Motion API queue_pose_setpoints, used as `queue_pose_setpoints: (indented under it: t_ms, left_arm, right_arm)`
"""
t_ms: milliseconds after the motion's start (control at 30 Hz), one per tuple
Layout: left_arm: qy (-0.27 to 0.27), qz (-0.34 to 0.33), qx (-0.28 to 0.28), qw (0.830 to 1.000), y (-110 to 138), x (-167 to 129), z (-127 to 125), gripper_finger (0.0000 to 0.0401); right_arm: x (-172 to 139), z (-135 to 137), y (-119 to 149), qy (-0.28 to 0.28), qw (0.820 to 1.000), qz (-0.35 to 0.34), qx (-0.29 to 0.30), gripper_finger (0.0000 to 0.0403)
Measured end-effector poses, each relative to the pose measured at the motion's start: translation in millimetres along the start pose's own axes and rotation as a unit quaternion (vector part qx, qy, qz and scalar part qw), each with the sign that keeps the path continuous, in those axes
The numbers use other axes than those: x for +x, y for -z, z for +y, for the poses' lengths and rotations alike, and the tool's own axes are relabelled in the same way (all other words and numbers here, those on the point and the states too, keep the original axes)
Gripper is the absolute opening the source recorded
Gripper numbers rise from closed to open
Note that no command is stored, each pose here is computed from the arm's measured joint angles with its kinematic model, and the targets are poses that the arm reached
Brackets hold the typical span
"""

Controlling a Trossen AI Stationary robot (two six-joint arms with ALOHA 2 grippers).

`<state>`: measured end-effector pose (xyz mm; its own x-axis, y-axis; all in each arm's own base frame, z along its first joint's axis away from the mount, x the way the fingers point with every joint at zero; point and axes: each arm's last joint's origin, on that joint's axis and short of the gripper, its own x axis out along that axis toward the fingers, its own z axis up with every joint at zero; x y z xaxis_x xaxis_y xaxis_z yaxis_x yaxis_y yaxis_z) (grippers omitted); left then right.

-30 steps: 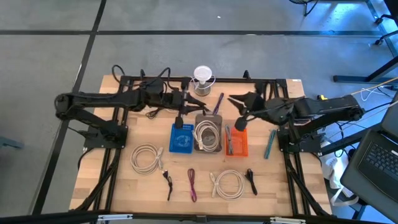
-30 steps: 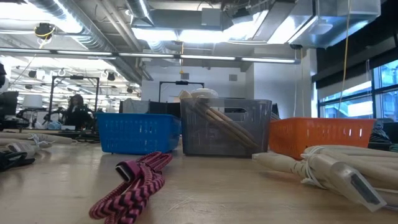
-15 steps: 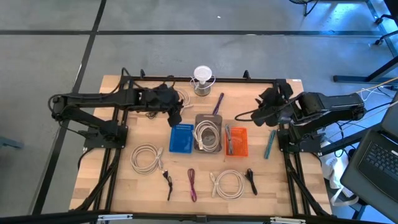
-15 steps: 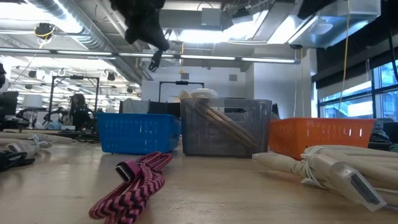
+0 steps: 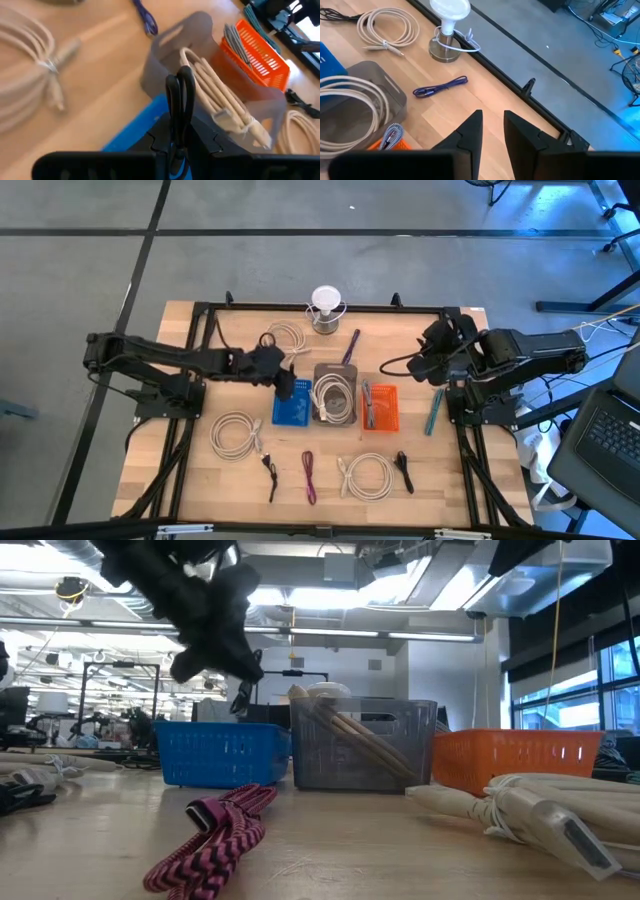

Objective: Pick & Place USB Port
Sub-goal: Put the black charger cable into the blue bin

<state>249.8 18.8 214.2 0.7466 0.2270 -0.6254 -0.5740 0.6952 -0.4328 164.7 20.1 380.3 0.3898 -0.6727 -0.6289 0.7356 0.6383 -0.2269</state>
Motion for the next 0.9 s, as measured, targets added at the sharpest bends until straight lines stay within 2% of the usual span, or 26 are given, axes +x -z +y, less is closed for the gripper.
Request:
queue_pose_setpoints:
  t_ms: [133,400,667,900]
  left_arm:
    - [0.011,0.008,-0.023,1.000,13.3,0.6,-3.3,0.0028]
    - [0.005,0.012,-0.025,1.000,25.1,1.4,-11.8,0.0028]
    - [-0.009,0.083,-0.052,0.995,41.5,34.2,-5.8,0.0028]
    - [-0.026,0.095,-0.070,0.993,45.7,50.3,0.9,0.0027]
  right_arm:
    - [0.0,0.1,0.0,0.000,1.000,0.000,0.000,0.0080]
    - [0.1,0.7,-0.4,-0.002,1.000,-0.002,0.008,0.0080]
    - [0.3,1.7,-1.0,-0.005,1.000,-0.004,0.012,0.0080]
    - [0.4,1.8,-1.0,-0.005,1.000,-0.004,0.014,0.0080]
